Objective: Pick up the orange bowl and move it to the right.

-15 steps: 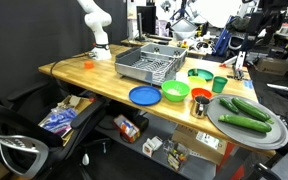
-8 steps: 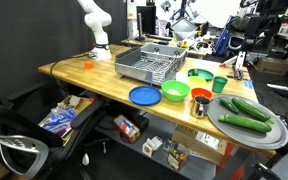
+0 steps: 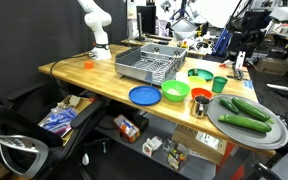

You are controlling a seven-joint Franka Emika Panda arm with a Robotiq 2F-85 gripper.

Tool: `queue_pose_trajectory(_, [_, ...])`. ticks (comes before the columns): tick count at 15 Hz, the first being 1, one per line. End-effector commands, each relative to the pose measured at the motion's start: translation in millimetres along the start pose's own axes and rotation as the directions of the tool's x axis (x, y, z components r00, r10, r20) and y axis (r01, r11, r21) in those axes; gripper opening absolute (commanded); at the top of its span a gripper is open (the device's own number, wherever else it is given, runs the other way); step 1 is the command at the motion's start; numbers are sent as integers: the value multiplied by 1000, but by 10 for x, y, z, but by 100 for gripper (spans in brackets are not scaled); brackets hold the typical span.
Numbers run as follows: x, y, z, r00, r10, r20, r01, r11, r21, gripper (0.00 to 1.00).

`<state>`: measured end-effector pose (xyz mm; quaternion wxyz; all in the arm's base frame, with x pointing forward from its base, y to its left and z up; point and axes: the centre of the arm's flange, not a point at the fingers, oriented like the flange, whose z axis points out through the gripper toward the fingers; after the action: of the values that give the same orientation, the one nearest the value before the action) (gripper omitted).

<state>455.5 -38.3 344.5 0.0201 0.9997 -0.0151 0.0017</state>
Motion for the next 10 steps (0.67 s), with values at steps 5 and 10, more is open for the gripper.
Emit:
queue_pose_trajectory(5, [397, 36, 975, 994, -46, -99, 49, 998, 32, 100])
queue_pose_trajectory(10, [304, -21, 1023, 997, -34, -68, 36, 999, 26, 100])
